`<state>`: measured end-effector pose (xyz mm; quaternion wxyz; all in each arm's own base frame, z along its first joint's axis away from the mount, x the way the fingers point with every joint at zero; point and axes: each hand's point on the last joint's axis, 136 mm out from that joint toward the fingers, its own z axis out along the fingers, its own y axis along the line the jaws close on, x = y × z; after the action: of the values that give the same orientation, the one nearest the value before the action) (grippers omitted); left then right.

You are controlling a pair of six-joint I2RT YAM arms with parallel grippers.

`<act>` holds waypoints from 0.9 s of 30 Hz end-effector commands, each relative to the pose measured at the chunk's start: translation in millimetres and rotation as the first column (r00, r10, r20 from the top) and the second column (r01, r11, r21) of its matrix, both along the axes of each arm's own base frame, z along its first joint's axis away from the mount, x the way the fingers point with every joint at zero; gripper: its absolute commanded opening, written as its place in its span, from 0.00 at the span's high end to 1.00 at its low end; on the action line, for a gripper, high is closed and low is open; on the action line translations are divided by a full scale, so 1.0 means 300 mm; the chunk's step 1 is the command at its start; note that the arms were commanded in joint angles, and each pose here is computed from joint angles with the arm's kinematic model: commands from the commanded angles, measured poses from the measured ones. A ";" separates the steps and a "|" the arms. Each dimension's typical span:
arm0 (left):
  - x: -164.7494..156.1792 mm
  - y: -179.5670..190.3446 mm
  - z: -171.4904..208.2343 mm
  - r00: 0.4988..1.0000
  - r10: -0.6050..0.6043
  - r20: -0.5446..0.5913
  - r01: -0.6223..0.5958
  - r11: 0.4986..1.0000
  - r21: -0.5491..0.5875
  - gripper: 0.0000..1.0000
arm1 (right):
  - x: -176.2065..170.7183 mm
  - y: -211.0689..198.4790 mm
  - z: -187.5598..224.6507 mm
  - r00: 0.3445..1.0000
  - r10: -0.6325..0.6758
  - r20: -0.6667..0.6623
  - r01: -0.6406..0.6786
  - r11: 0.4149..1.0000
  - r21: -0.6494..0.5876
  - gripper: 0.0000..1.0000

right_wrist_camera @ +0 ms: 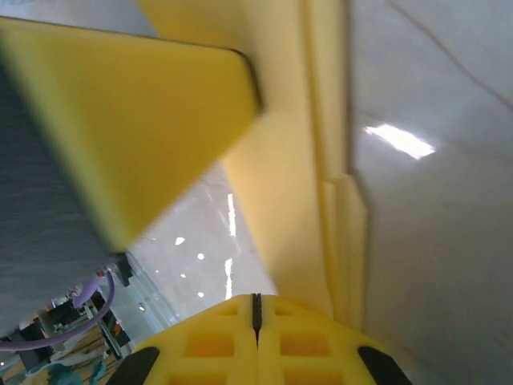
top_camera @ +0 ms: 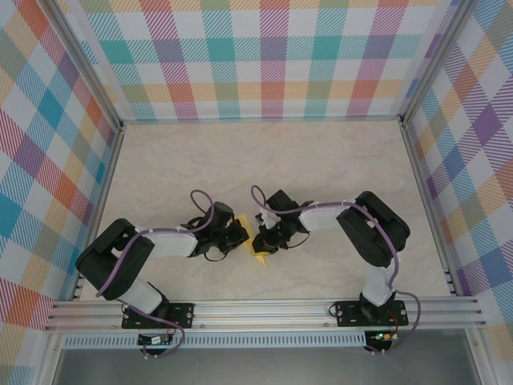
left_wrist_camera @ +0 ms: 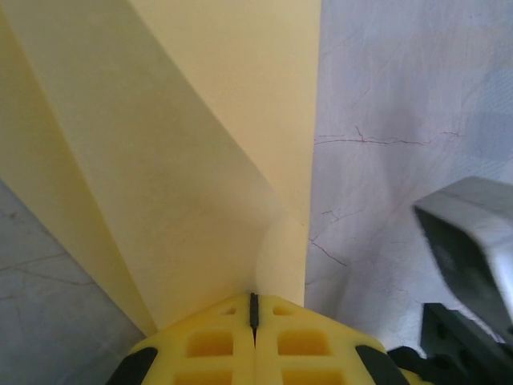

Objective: Fold a paper plane with a square sheet of paper (pick it up from the middle)
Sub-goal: Fold the wing for the fifth time at the center of the table.

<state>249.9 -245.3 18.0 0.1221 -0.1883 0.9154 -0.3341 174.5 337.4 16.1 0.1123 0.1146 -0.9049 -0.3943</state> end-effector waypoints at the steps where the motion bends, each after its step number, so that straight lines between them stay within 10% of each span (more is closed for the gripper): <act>1: -0.034 0.103 -0.091 0.997 0.060 -0.053 -0.052 0.989 0.135 1.00 | -0.097 -0.063 -0.066 0.994 0.013 -0.105 -0.016 0.999 -0.027 0.96; 12: -0.033 0.115 -0.087 0.996 0.079 -0.048 -0.072 0.988 0.137 1.00 | -0.225 -0.183 -0.042 0.988 0.085 -0.130 -0.093 0.994 -0.061 0.92; 27: -0.025 0.089 -0.077 0.997 0.055 -0.046 -0.050 0.992 0.113 1.00 | 0.051 0.051 0.113 0.999 -0.034 0.040 0.031 0.998 0.057 0.96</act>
<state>250.1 -243.2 18.3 0.1263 -0.1914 0.9150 -0.3321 186.5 348.1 67.7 0.0682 0.1392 -0.8897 -0.4295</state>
